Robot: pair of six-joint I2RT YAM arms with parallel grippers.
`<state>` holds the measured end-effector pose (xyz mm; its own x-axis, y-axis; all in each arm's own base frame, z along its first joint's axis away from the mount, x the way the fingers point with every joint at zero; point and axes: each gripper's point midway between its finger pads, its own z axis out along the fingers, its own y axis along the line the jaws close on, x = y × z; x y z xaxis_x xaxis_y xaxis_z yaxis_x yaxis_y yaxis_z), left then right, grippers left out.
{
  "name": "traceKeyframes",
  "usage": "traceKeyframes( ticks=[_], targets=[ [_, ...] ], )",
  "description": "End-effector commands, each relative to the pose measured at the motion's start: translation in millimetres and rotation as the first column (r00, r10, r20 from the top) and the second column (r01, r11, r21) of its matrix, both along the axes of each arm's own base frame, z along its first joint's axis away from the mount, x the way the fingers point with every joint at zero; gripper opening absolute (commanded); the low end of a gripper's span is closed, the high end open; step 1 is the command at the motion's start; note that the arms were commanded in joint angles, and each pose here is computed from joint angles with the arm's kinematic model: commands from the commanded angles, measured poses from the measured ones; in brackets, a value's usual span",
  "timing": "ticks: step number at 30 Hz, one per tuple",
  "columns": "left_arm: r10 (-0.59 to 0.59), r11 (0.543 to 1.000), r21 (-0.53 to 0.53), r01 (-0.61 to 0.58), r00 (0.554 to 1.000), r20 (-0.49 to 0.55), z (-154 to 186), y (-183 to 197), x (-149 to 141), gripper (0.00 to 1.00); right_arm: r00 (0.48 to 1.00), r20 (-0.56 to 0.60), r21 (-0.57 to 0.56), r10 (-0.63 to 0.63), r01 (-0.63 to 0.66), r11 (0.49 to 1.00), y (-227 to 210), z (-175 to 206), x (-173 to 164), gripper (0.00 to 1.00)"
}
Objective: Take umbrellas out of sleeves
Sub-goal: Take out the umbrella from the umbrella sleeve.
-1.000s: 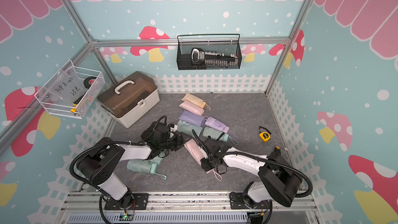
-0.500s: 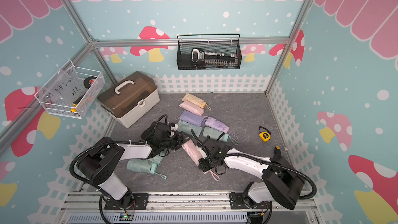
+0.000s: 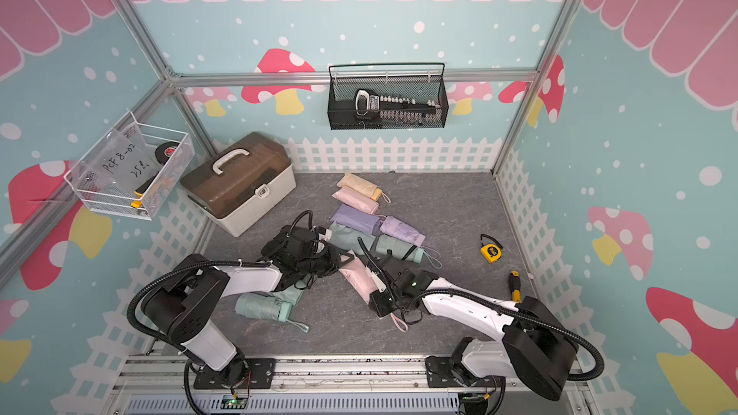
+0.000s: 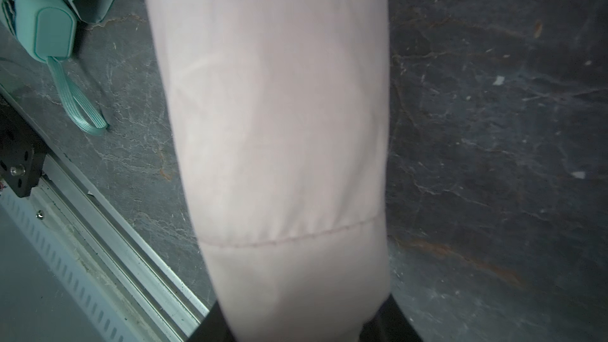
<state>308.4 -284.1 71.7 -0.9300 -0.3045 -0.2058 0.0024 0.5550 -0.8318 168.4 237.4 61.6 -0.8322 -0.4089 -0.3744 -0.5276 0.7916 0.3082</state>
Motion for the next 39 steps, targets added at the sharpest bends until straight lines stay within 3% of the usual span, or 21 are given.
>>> traceKeyframes(
  ticks=[1,7,14,19,25,30,32,35,39],
  targets=[
    [-0.014,1.0,0.028,0.013,0.999,0.034,9,0,1,0.18,1.0,0.025,0.007,-0.002,0.002,1.0,3,3,3,0.33],
    [-0.029,0.997,0.069,0.024,0.998,0.06,11,2,3,0.0,1.0,0.008,0.005,0.008,-0.008,1.0,4,0,0,0.33],
    [-0.036,0.996,0.083,0.027,0.993,0.113,22,2,10,0.0,0.998,-0.04,-0.001,0.047,-0.047,0.999,5,-11,-10,0.33],
    [-0.1,0.982,0.177,0.063,0.972,0.211,37,3,19,0.0,0.997,-0.061,-0.059,0.038,-0.042,0.997,-5,-24,-15,0.33],
    [-0.117,0.94,0.341,0.008,0.946,0.303,47,24,28,0.0,1.0,-0.027,-0.114,-0.016,0.013,0.993,-19,-25,-10,0.36],
    [-0.16,0.908,0.417,-0.033,0.894,0.419,54,34,26,0.0,0.999,0.01,-0.17,-0.042,0.043,0.984,-28,-23,-3,0.44],
    [-0.176,0.908,0.418,-0.038,0.869,0.463,60,30,22,0.0,0.999,0.009,-0.172,-0.034,0.035,0.984,-27,-23,-2,0.55],
    [-0.208,0.913,0.408,0.001,0.861,0.463,61,20,18,0.0,1.0,0.001,-0.171,-0.009,0.009,0.985,-23,-25,-2,0.69],
    [-0.23,0.926,0.374,0.054,0.866,0.445,66,9,14,0.0,1.0,-0.006,-0.156,0.026,-0.026,0.987,-15,-27,-2,0.7]
  ],
)
